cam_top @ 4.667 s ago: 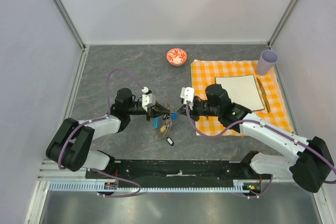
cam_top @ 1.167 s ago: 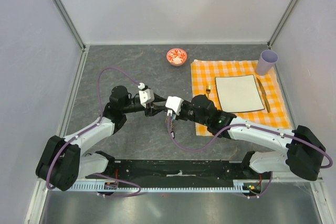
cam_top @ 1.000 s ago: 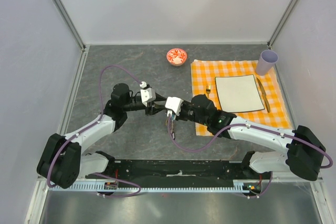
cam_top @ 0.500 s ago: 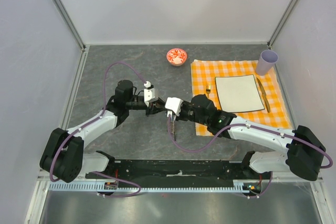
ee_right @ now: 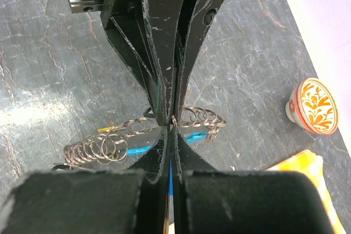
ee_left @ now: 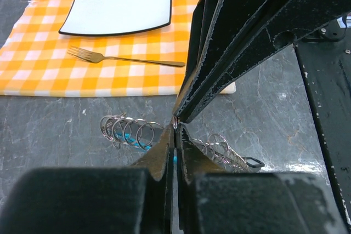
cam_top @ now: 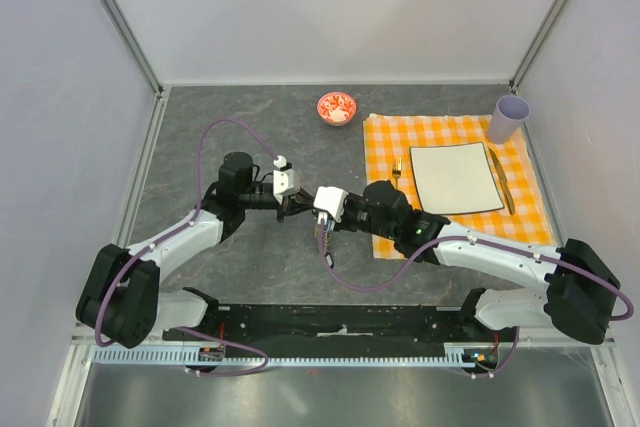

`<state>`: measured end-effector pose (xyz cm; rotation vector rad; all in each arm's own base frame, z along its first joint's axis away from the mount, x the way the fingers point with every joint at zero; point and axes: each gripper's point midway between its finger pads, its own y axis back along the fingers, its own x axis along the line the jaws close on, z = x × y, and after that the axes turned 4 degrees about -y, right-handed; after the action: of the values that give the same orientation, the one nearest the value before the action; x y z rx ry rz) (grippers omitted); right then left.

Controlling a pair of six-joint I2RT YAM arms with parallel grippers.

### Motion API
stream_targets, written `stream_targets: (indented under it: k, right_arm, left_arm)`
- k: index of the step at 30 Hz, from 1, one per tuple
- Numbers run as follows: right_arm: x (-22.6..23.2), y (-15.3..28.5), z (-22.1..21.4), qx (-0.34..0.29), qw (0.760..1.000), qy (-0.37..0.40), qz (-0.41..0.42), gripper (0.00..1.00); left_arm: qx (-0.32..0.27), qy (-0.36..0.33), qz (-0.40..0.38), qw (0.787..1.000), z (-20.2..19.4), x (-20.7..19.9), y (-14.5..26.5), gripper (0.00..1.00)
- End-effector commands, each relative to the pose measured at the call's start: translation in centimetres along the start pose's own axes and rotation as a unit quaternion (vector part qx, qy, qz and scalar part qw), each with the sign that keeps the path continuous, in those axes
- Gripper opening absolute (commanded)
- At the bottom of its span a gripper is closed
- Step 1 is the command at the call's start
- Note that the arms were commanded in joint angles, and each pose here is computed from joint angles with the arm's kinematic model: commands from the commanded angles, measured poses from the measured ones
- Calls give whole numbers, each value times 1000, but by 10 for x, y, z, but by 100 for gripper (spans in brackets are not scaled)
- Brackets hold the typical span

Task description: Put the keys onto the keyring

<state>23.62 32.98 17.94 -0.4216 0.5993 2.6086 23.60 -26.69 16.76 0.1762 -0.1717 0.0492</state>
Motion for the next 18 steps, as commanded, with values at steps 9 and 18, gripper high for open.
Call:
stream_targets:
  k: [9,18]
  right_arm:
    - [-10,13,-17,2,996,-58,-65,1]
    - [-3,7,-25,-28,991,-110,-74,3]
  left_arm:
    - [-64,-6,84,994,27,21,10,2]
    - [-110,15,111,988,37,24,13,2]
